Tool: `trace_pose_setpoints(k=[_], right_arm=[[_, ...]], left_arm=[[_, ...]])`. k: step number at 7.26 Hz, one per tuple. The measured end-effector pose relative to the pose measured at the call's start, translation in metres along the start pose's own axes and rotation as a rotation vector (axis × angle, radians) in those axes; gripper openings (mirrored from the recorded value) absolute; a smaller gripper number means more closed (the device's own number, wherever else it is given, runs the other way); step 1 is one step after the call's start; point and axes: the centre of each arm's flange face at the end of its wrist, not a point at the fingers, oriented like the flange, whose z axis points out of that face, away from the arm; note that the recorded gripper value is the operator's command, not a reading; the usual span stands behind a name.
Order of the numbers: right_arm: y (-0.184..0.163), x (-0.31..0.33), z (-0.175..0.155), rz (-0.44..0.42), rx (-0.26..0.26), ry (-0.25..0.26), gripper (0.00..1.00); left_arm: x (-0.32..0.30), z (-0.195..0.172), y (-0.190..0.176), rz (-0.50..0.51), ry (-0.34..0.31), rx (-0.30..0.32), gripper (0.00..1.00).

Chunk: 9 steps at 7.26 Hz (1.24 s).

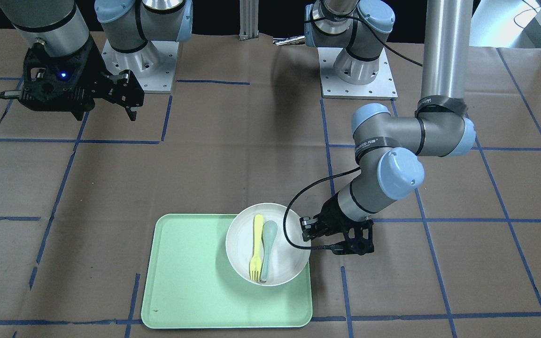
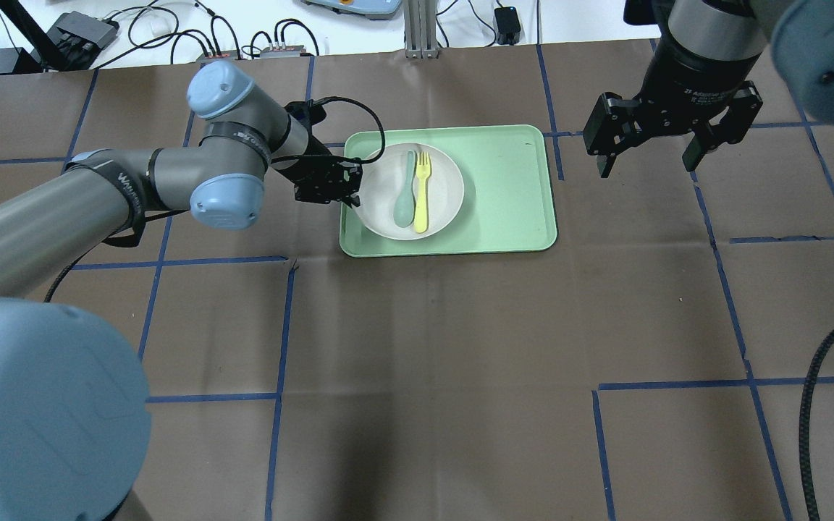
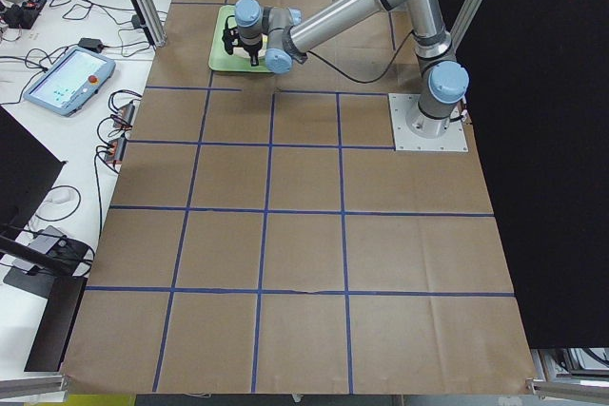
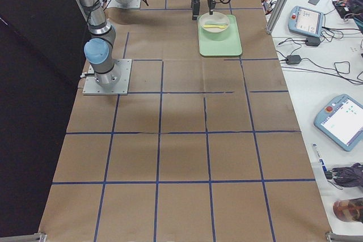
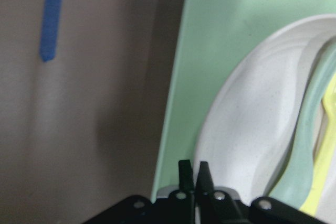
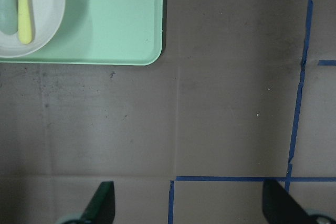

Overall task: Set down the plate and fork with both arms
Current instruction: 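Lift the plate with the left gripper and carry it onto the green tray, then open the left gripper and withdraw it while the right gripper starts moving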

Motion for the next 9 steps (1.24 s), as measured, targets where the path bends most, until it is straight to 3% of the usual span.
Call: trace_pose_setpoints(k=[2, 3, 4, 5, 7, 8, 9], right_arm=[[0.0, 0.0, 0.0, 0.0, -0.001, 0.0, 1.0], [0.0, 0.0, 0.0, 0.0, -0.001, -0.001, 1.0], [0.001, 0.0, 0.0, 0.0, -0.001, -0.001, 1.0], [0.001, 0.0, 0.0, 0.0, -0.001, -0.001, 1.0], [0.001, 0.0, 0.0, -0.001, -0.001, -0.002, 1.0], [0.001, 0.0, 0.0, 0.0, -0.001, -0.002, 1.0], [0.0, 0.0, 0.0, 0.0, 0.0, -0.004, 1.0]], left_arm=[[0.025, 0.024, -0.015, 0.02, 0.001, -0.007, 0.06], [0.028, 0.027, -0.017, 0.024, 0.002, -0.008, 0.29], [0.029, 0.028, -0.017, 0.025, 0.002, -0.009, 0.94], [0.03, 0.027, -0.017, 0.026, 0.002, -0.006, 0.99], [0.035, 0.004, -0.007, 0.032, -0.003, 0.002, 0.99], [0.04, -0.025, 0.005, 0.033, -0.034, 0.0, 0.99], [0.042, -0.062, 0.021, 0.034, -0.105, -0.015, 0.99]])
